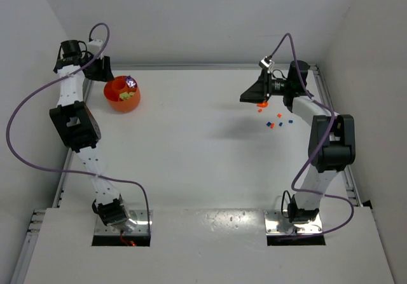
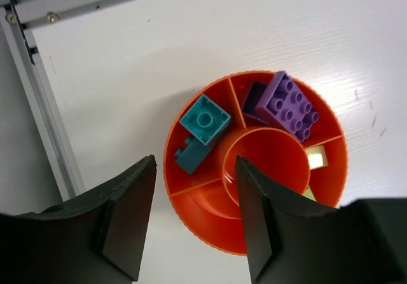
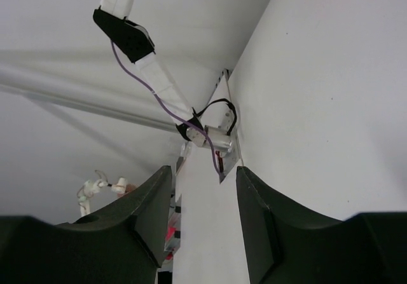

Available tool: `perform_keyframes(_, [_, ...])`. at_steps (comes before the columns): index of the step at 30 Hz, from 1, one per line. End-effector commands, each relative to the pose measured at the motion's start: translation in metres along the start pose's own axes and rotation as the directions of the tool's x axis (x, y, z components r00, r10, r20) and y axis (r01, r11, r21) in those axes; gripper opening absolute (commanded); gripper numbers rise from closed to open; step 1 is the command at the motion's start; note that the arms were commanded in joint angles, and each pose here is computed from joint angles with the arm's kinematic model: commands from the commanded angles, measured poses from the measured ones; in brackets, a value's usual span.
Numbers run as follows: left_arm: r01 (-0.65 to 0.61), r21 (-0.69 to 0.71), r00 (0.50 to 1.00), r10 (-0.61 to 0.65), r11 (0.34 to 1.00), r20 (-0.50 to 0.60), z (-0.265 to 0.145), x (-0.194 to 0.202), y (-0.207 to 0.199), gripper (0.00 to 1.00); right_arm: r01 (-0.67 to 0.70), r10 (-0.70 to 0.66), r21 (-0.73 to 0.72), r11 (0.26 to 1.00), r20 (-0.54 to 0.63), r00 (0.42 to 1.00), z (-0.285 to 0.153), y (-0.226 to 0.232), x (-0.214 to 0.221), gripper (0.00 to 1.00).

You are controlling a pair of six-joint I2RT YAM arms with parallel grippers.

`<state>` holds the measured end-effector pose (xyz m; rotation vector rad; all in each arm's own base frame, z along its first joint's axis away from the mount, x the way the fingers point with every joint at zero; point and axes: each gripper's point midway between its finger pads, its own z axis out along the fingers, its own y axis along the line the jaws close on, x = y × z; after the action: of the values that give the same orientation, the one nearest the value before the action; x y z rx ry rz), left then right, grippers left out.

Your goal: Sort the legos into containers by color

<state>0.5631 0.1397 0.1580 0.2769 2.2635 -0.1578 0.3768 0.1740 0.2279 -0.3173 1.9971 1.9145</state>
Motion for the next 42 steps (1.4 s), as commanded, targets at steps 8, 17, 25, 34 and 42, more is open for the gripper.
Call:
perform_keyframes(8, [-0.183, 0.008, 0.891, 0.162, 0.983, 0.424, -0.162, -0.12, -0.083, 0.99, 0.391, -0.321, 0.513, 0.764, -0.223, 0.92, -0.03, -0.049, 0.024, 0.52])
perform_keyframes(17, [-0.094, -0.001, 0.777, 0.074, 0.996, 0.625, -0.259, -0.113, -0.183, 1.0, 0.416, -0.302, 0.774, 0.477, -0.3, 0.905, -0.091, -0.079, 0.057, 0.62])
perform_keyframes(25, [-0.072, 0.228, 0.86, -0.056, 0.971, 0.508, -0.256, -0.065, -0.229, 1.0, 0.453, -0.366, 0.856, 0.248, -0.35, 0.862, -0.123, -0.086, -0.012, 0.65])
perform_keyframes(34, [-0.026, 0.22, 0.887, -0.079, 0.975, 0.455, -0.243, -0.038, -0.232, 1.0, 0.334, -0.287, 0.939, 0.082, -0.299, 0.91, -0.146, -0.162, -0.083, 0.66])
perform_keyframes(42, [0.003, 0.22, 0.89, -0.103, 0.976, 0.444, -0.235, -0.03, -0.232, 1.0, 0.25, -0.304, 0.961, 0.119, -0.204, 0.93, -0.137, -0.222, -0.115, 0.77])
